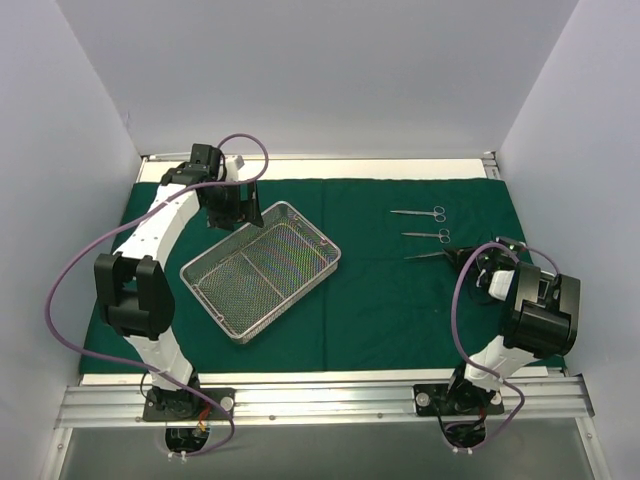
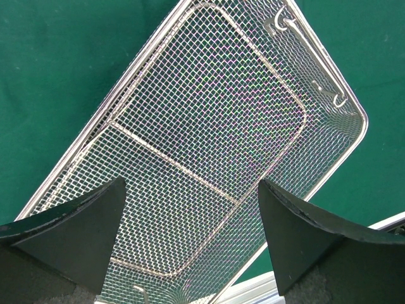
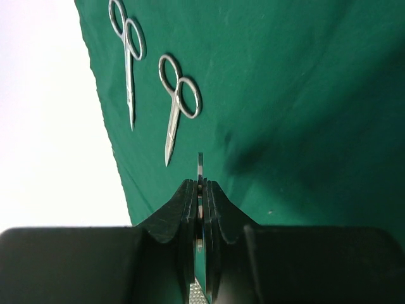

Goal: Open and lay out the surgical kit
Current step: Place the medical item in the surgical kit, then adjust the container in the surgical kit, then pick up the medical item from the container.

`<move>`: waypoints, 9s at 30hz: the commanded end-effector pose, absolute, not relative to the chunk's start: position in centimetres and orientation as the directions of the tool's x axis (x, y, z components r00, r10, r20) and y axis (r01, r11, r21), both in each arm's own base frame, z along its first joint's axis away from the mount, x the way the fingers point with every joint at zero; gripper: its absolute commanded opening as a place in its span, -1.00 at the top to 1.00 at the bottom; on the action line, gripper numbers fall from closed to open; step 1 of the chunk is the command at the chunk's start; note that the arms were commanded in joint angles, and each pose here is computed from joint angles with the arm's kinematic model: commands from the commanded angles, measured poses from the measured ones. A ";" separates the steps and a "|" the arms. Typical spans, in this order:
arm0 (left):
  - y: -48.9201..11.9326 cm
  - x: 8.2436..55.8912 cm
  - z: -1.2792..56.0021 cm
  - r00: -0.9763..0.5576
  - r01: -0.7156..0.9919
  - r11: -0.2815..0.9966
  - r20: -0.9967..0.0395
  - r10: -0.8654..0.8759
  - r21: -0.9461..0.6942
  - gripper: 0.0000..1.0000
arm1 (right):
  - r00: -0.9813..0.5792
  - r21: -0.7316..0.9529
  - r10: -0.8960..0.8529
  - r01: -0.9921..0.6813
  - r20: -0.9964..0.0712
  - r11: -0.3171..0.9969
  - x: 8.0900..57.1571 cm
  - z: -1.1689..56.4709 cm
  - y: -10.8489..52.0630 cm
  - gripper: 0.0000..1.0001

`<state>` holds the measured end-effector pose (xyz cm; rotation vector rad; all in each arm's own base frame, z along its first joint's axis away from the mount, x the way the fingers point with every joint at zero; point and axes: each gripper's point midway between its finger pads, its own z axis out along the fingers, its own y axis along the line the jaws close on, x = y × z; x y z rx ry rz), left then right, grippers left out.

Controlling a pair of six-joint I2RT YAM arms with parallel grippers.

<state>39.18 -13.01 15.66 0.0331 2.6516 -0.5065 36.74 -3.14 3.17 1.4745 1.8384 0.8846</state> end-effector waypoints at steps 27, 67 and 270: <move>-13.1 41.1 17.0 -0.885 0.110 0.906 -0.455 -0.098 -0.410 -0.87 | -0.077 0.794 0.997 0.605 -0.017 0.060 36.2 0.7 -4.5 1.00; -13.0 40.6 16.6 -0.878 0.156 0.922 -0.478 -0.035 -0.354 -0.87 | -0.402 0.494 0.908 0.769 -0.121 0.407 30.6 6.9 -3.1 -0.15; -17.8 33.4 2.7 -0.808 0.520 0.852 -0.289 0.513 0.056 0.95 | -0.929 0.588 0.283 0.095 -0.237 0.804 36.2 12.0 17.5 -0.20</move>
